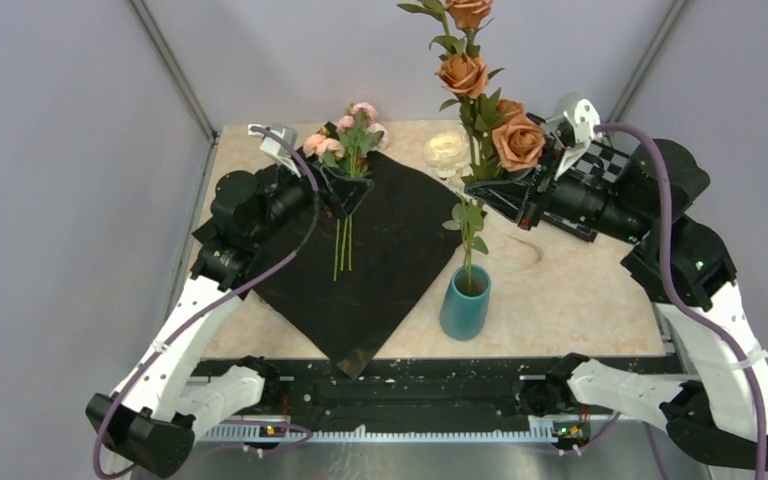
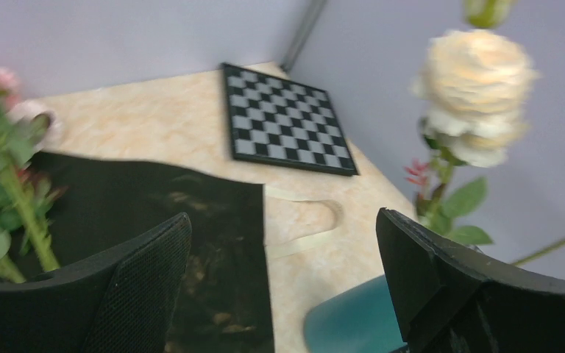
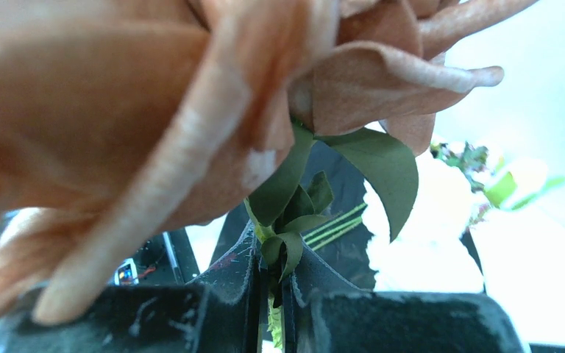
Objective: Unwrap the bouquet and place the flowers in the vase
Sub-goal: Pick up the fake flower from the wrapping paper, then insert the fake flower into the vase.
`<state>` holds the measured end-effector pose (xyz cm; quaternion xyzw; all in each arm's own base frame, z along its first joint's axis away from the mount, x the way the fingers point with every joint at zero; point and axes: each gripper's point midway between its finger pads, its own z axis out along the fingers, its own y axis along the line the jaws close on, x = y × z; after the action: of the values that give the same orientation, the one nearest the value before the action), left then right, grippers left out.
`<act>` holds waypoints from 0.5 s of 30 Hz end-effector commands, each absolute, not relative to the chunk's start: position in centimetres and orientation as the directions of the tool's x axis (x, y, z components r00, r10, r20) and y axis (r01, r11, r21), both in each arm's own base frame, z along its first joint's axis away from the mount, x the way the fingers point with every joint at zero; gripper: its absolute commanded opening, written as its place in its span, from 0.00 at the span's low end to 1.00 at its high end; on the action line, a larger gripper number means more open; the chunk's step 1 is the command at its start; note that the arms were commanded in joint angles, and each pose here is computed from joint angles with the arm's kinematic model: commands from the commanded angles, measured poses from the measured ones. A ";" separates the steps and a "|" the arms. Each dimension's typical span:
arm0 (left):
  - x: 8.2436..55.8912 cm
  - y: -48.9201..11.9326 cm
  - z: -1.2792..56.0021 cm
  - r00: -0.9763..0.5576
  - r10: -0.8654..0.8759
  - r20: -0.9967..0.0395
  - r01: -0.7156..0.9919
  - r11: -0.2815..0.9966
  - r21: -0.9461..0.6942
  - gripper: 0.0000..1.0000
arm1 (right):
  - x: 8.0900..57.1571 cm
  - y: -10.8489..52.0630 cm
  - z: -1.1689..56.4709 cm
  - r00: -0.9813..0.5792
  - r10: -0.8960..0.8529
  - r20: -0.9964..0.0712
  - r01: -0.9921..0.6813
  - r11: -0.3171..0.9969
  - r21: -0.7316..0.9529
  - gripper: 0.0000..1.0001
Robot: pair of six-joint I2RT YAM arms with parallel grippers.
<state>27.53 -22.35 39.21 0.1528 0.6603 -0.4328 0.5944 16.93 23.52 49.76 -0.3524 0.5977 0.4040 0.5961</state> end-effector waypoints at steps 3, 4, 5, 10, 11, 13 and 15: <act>29.7 -18.5 34.8 -0.318 -0.294 -0.901 0.522 0.740 -0.425 0.99 | 16.9 19.9 49.1 -0.039 0.046 -0.998 -0.816 0.576 0.059 0.00; 29.8 -18.2 34.4 -0.319 -0.282 -0.905 0.510 0.754 -0.415 0.99 | 16.7 19.7 48.9 -0.046 0.051 -0.998 -0.809 0.583 0.067 0.00; 29.8 -17.8 34.1 -0.320 -0.270 -0.908 0.499 0.767 -0.403 0.99 | 16.7 19.5 48.7 -0.049 0.058 -0.997 -0.803 0.592 0.074 0.00; 29.6 -17.0 32.9 -0.334 -0.228 -0.915 0.474 0.798 -0.372 0.99 | 17.5 18.6 46.8 -0.071 0.092 -0.993 -0.752 0.649 0.114 0.00; 29.5 -16.9 32.7 -0.333 -0.228 -0.915 0.473 0.799 -0.372 0.99 | 17.8 18.5 46.2 -0.078 0.097 -0.992 -0.739 0.662 0.123 0.00; 29.6 -16.8 32.1 -0.338 -0.230 -0.913 0.464 0.803 -0.374 0.99 | 18.1 18.5 45.3 -0.090 0.108 -0.990 -0.730 0.670 0.139 0.00; 29.6 -16.6 31.4 -0.352 -0.228 -0.908 0.450 0.809 -0.378 0.99 | 18.3 18.8 44.8 -0.096 0.126 -0.987 -0.728 0.667 0.156 0.00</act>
<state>29.64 -17.43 31.65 0.0766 0.7663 -0.3167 0.5537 17.14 18.61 44.72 -0.2633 0.6629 0.3339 0.6162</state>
